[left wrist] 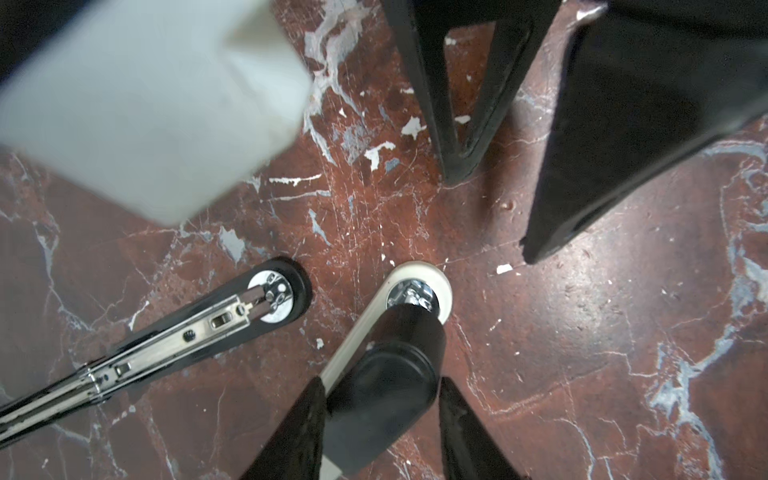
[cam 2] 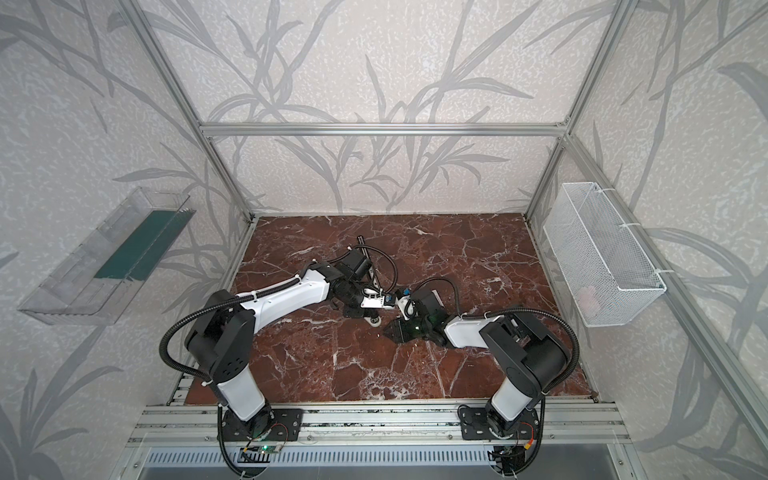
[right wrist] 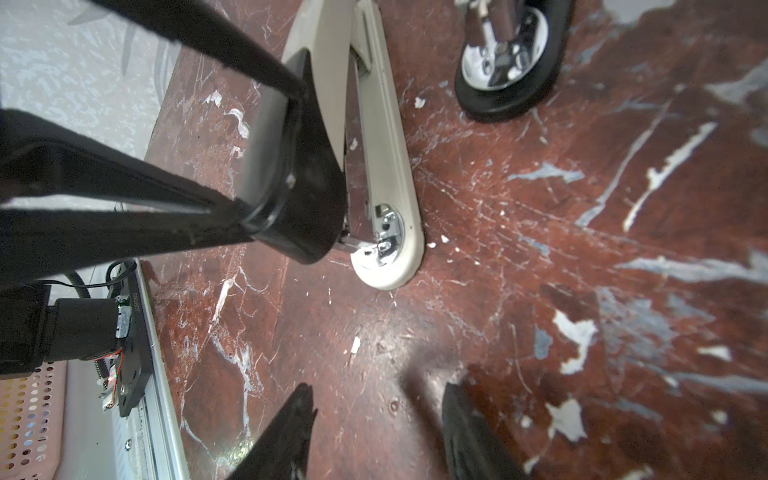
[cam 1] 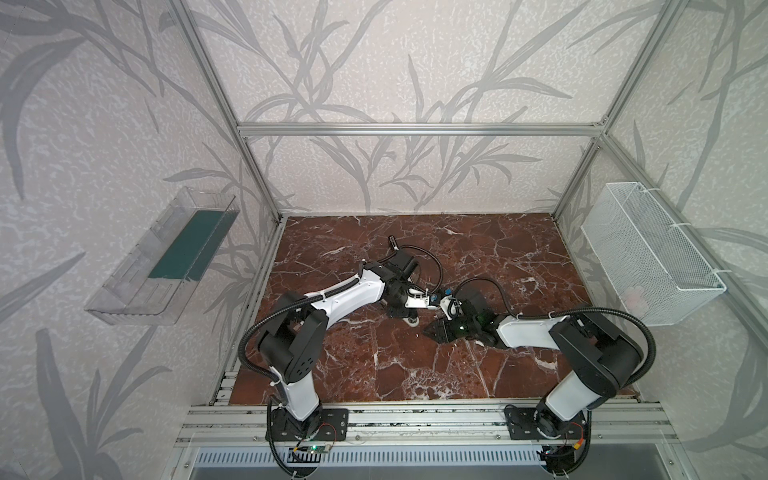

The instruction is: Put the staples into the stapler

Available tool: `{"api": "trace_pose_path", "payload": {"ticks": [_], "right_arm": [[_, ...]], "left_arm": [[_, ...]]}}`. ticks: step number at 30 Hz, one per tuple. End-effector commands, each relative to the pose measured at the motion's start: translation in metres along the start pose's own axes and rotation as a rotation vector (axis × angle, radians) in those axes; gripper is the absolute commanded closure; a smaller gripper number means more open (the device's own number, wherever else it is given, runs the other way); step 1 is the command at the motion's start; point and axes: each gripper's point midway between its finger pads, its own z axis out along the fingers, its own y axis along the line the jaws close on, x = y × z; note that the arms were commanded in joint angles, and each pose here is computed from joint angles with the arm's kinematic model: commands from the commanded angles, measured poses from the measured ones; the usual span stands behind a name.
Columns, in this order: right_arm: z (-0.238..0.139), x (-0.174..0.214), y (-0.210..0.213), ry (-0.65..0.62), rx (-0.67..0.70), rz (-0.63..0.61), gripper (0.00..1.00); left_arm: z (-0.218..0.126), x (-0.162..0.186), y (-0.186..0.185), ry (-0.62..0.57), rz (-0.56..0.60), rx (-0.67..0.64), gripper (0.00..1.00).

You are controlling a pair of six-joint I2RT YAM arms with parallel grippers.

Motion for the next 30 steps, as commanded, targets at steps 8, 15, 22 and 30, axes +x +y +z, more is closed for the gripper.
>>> {"api": "trace_pose_path", "payload": {"ticks": [8, 15, 22, 30], "right_arm": [[0.007, -0.014, 0.003, -0.028, -0.031, 0.005, 0.49], [0.008, -0.013, -0.001, -0.032, -0.017, 0.019, 0.49], [0.009, -0.012, -0.018, -0.052, -0.018, 0.107, 0.49], [0.005, -0.011, -0.026, -0.057, 0.009, 0.126, 0.5]], "left_arm": [[0.015, -0.006, -0.016, -0.013, 0.055, 0.083, 0.58], [0.015, -0.006, -0.019, -0.01, 0.035, 0.099, 0.67], [0.016, -0.007, -0.021, -0.016, 0.01, 0.084, 0.61], [0.019, -0.007, -0.015, 0.001, -0.024, 0.083, 0.81]]}}
